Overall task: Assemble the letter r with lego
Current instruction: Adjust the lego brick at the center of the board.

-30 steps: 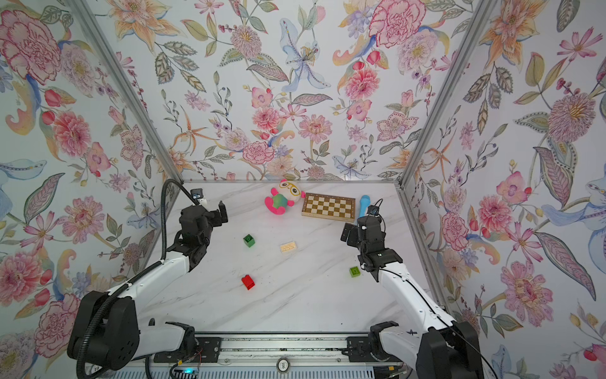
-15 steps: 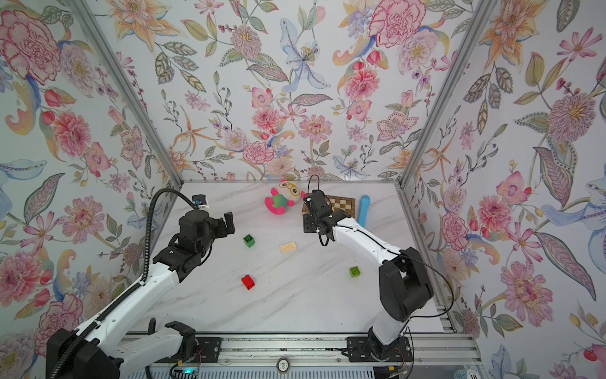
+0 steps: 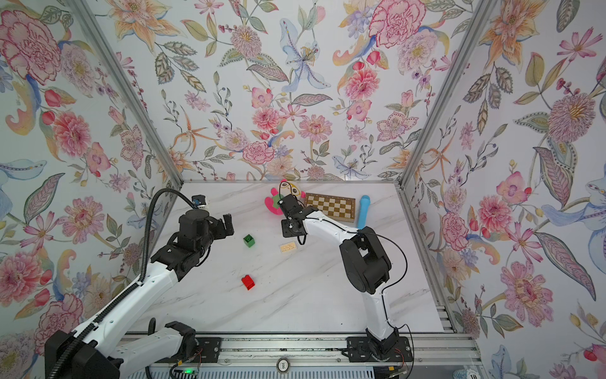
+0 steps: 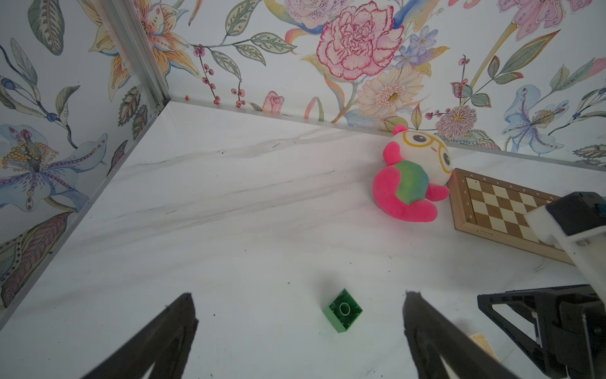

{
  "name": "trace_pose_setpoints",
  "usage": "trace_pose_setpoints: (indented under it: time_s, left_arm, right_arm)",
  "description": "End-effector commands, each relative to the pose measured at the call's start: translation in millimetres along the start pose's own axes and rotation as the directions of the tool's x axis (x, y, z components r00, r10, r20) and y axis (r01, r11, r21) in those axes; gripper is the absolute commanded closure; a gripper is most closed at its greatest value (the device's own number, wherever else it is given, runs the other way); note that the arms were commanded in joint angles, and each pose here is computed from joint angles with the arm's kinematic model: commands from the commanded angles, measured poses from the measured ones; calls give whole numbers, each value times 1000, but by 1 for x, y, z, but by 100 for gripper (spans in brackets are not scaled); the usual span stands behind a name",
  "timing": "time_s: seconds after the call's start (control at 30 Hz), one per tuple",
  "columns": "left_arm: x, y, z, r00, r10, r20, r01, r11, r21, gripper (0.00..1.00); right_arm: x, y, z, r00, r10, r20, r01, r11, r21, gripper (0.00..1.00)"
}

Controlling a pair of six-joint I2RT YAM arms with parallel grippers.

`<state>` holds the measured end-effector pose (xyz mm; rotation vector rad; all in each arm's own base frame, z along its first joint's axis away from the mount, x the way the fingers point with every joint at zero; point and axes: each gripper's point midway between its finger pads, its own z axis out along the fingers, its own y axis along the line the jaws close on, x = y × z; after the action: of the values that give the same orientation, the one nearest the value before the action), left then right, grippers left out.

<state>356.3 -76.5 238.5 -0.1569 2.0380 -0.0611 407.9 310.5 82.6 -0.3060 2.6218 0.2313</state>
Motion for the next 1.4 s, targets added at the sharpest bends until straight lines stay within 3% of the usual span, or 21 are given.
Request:
trace_pose_setpoints:
  time_s: [0.0,0.57,1.0,1.2,1.37]
  left_arm:
    - [-10,3,-1,1000,27,14,-27,999,-41,1]
    - [-6,9,-18,998,9,59,-8,1000,-14,1]
    - [0,20,-35,996,-32,82,34,999,-13,1]
    - [-1,15,-32,997,-27,76,26,1000,4,1]
    - [11,-11,-22,1000,5,-7,-4,992,124,1]
  right_arm:
    - [9,0,10,998,13,-59,-13,1000,2,54]
    - [48,-3,20,989,22,-148,-19,1000,23,56]
    - [58,-9,6,990,26,-136,-19,998,55,57]
    - [37,-12,-7,995,38,-97,-34,999,38,53]
    - [17,-27,-45,998,40,-57,-36,997,72,40]
